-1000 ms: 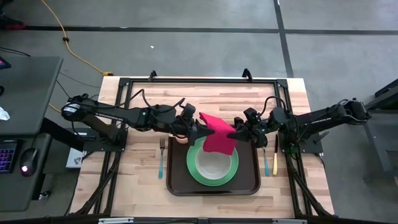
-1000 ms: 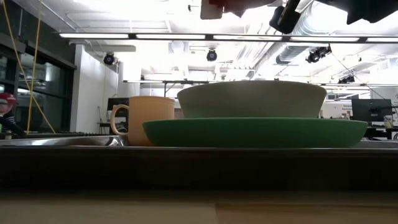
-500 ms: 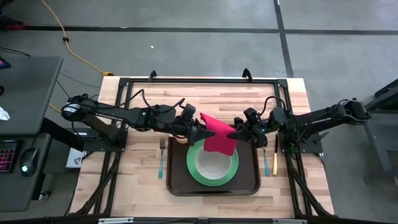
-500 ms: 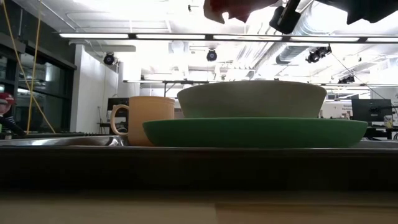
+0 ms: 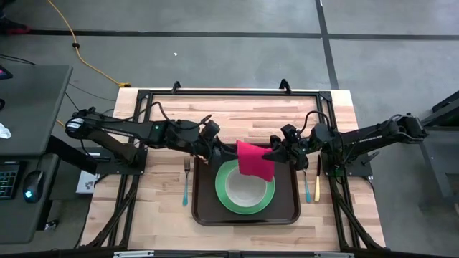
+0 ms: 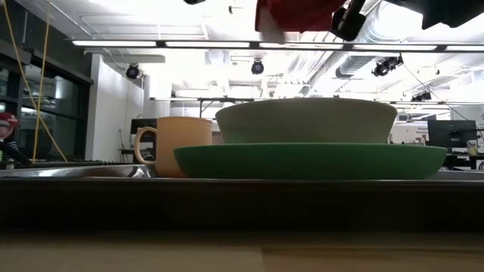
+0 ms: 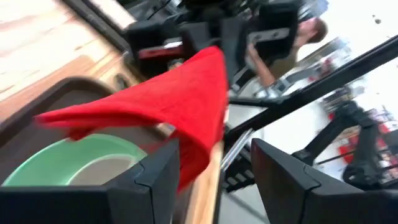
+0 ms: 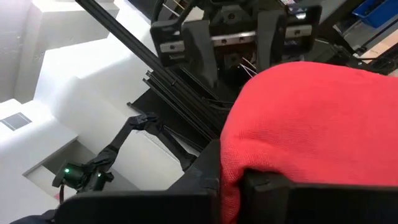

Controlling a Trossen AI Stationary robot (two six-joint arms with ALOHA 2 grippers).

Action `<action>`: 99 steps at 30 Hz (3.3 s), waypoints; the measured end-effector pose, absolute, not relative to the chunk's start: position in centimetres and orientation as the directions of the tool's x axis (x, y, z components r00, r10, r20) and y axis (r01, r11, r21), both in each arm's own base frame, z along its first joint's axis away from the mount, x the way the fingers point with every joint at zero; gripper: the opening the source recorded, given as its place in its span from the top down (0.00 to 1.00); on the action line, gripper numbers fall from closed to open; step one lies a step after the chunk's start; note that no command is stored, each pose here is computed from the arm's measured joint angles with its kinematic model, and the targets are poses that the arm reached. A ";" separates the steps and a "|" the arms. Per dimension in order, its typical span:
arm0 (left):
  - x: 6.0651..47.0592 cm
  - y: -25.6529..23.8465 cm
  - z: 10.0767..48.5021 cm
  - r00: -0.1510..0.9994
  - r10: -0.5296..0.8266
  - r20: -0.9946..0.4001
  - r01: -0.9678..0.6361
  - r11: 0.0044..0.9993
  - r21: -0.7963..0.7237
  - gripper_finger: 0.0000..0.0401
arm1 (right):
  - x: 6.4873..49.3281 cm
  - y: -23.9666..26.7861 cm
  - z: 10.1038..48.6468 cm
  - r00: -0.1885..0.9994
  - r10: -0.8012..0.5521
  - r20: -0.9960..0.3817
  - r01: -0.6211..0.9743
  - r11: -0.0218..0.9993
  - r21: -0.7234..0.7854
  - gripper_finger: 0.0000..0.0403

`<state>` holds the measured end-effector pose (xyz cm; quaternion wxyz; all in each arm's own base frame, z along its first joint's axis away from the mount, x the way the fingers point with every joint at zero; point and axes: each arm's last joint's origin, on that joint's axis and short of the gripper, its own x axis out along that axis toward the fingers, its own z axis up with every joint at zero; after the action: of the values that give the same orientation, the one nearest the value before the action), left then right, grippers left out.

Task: Set up tray
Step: Put the red table napkin beside the plate on the brown serving tray

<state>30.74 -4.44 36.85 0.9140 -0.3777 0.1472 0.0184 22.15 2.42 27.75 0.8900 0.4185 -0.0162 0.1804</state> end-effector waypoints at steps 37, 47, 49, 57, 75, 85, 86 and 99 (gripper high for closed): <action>23.6 -3.0 36.3 0.766 0.089 -0.637 -0.392 0.849 -0.354 0.47 | 14.2 1.5 27.6 0.955 0.244 -0.166 0.021 0.503 0.864 1.00; 19.4 -2.1 37.8 0.756 0.182 -0.629 -0.462 0.829 -0.316 0.47 | 12.3 1.7 26.8 0.934 0.250 -0.257 0.125 0.444 0.887 1.00; 18.7 -1.9 38.1 0.758 0.201 -0.621 -0.473 0.825 -0.310 0.47 | 12.1 1.8 26.6 0.926 0.247 -0.286 0.158 0.435 0.886 1.00; 15.5 -1.3 39.3 0.776 0.264 -0.573 -0.492 0.822 -0.287 0.47 | 11.9 2.6 26.0 0.906 0.250 -0.342 0.229 0.390 0.892 1.00; 12.0 -0.6 39.9 0.781 0.289 -0.553 -0.487 0.837 -0.251 0.47 | 12.0 4.8 22.9 0.899 0.284 -0.334 0.302 0.149 0.941 1.00; 11.0 -0.5 39.8 0.772 0.303 -0.558 -0.493 0.840 -0.226 0.47 | 12.2 5.0 20.9 0.915 0.281 -0.291 0.289 0.048 0.956 1.00; 10.9 -0.4 39.9 0.774 0.303 -0.556 -0.491 0.841 -0.226 0.47 | 12.3 5.0 20.7 0.919 0.272 -0.287 0.286 0.045 0.957 1.00; 9.5 -0.2 40.2 0.797 0.299 -0.525 -0.477 0.845 -0.241 0.47 | 12.3 4.3 16.8 0.942 0.208 -0.262 0.265 0.012 0.964 1.00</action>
<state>9.51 -0.23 40.20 0.9298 -0.1840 0.2411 0.2086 12.34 4.26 16.84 0.6913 0.7024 0.1684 -0.0209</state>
